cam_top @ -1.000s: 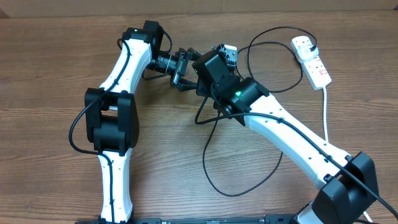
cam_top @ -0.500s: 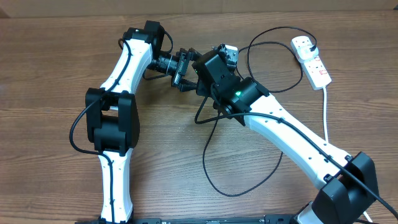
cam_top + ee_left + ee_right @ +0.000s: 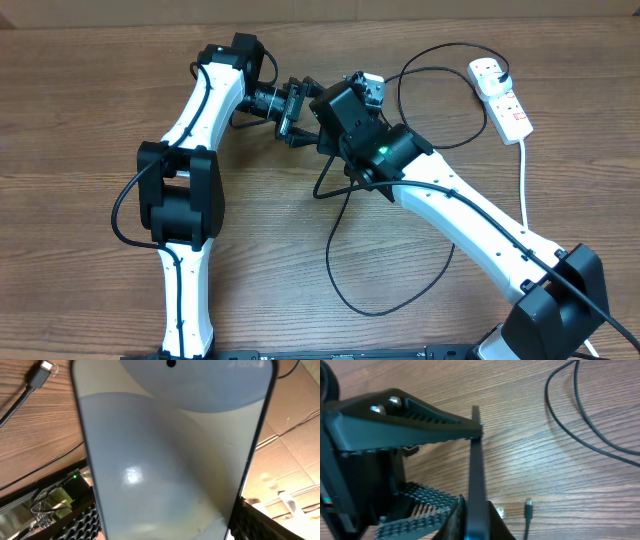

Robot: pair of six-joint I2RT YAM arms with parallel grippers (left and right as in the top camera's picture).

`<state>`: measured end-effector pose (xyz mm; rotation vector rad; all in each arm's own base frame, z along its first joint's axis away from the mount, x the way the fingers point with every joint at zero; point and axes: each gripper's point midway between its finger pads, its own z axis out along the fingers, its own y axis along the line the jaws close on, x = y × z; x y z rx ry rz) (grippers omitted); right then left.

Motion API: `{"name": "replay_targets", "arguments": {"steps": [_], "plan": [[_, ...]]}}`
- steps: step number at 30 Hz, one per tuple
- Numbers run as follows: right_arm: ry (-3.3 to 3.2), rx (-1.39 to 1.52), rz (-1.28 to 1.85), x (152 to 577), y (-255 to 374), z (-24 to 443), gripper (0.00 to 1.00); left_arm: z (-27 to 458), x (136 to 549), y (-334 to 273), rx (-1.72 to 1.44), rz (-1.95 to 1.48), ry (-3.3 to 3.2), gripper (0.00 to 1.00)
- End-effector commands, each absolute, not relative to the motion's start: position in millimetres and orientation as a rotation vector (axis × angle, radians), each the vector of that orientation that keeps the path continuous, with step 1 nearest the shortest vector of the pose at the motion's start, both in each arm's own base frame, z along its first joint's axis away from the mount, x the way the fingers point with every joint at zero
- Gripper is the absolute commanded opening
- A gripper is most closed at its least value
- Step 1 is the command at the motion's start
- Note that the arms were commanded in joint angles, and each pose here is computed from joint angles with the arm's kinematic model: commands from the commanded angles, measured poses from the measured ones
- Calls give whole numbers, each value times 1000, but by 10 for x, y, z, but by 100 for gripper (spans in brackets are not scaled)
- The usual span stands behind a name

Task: Plug charger to phone and switch on socket
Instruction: 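Close the right gripper on the phone's lower edge beside the left gripper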

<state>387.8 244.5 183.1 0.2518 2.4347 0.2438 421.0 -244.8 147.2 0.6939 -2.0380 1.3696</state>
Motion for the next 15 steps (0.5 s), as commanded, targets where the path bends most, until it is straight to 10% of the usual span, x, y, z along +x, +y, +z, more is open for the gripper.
{"name": "replay_targets", "arguments": {"steps": [1,15], "plan": [[2419,254,254,3903,2470,1883,4,1596,4222,-2504,663,1409,-2017,77],[2364,307,126,3987,2233,1933,4,1662,4333,-2421,538,1552,-2082,91]]}}
